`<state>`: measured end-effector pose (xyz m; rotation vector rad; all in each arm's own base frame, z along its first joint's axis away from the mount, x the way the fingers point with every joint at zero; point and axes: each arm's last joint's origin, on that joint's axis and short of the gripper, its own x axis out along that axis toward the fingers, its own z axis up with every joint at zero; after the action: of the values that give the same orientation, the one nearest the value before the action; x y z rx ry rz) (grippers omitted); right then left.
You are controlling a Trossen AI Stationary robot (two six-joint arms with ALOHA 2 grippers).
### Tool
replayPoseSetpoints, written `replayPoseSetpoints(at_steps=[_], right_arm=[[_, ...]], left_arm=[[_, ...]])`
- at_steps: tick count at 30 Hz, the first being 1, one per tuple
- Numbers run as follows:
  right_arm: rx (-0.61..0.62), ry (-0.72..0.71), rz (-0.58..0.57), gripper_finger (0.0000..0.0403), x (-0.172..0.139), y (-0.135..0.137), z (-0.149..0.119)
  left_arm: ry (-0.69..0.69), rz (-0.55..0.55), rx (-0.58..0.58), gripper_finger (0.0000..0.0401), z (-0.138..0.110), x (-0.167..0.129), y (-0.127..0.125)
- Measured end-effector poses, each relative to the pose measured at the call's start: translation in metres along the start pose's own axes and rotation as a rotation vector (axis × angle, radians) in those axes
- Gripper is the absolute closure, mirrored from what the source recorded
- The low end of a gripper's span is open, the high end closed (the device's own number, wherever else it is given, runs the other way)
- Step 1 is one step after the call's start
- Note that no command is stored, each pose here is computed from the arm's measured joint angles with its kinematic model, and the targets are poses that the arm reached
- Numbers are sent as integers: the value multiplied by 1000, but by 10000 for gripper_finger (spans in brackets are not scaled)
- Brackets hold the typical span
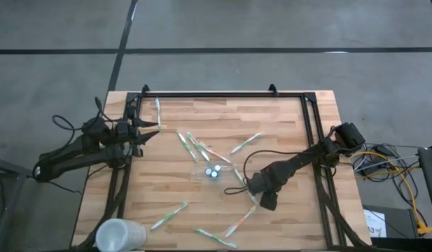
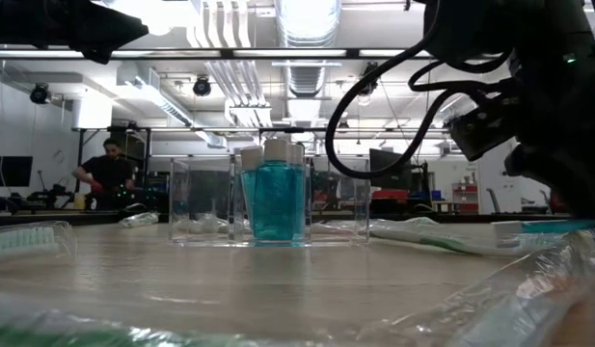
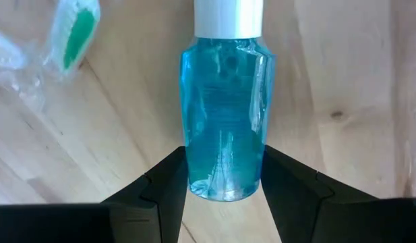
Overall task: Pick & Place toothbrushing station
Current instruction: Put the blue mouthwash bottle into the transparent organizer
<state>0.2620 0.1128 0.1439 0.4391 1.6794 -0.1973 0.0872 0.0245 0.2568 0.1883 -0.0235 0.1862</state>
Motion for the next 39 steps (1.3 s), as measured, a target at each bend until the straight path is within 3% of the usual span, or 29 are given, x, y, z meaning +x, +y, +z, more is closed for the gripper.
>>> replayPoseSetpoints(at_steps=[10,30,39], right_arm=[[30,103,85,234,0,2,-3],[8,95,71,234,12,-6,-7],[58,91,74,223,11,-5,-6]], left_arm=[[0,0,0,268,0,0,0],[0,0,0,268,0,0,0],[0,0,0,268,0,0,0]])
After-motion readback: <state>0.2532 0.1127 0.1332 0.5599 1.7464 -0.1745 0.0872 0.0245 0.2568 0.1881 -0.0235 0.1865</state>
